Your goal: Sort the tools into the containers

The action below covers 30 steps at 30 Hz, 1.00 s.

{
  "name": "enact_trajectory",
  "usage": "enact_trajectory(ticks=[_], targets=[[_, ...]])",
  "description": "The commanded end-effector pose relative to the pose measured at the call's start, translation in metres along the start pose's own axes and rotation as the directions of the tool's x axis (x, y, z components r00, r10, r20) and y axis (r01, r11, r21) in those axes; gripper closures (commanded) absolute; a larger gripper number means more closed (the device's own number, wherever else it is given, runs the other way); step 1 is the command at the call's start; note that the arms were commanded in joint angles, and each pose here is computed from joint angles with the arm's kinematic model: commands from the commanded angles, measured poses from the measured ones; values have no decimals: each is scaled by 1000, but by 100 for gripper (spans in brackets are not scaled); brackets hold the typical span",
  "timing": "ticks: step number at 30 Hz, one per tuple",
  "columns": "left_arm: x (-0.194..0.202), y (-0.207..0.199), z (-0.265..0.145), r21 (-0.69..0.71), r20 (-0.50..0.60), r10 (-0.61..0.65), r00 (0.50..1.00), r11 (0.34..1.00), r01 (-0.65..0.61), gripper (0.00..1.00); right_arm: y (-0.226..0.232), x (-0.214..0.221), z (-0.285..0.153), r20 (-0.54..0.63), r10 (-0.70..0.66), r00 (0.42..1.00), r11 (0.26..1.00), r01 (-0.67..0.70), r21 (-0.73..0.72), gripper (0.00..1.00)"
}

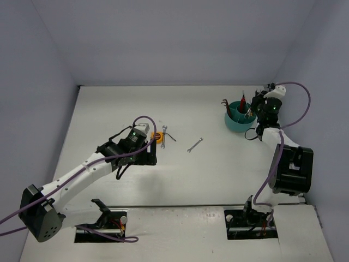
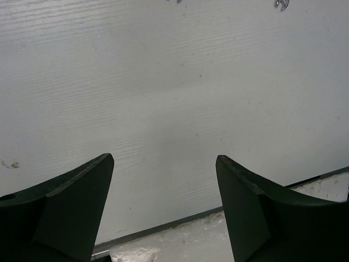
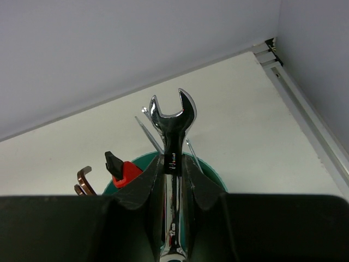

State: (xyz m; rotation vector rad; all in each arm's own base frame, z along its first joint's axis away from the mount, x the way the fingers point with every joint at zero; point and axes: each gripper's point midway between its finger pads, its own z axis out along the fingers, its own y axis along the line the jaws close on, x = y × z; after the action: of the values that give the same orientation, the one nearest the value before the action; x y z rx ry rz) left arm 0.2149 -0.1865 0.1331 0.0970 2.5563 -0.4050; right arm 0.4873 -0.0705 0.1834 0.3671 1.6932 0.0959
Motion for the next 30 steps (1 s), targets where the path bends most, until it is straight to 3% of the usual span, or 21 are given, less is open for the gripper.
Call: enact_trajectory(ticks=[1,30], targets=[[-18,-9,-9,44,73,16,997,999,-19,27,20,-47,3,171,13,985,995,4,-103,100],[-19,-18,-10,79,58,20,998,997,-25,27,7,0,-18,132,98,986,991,-83,-108,99]])
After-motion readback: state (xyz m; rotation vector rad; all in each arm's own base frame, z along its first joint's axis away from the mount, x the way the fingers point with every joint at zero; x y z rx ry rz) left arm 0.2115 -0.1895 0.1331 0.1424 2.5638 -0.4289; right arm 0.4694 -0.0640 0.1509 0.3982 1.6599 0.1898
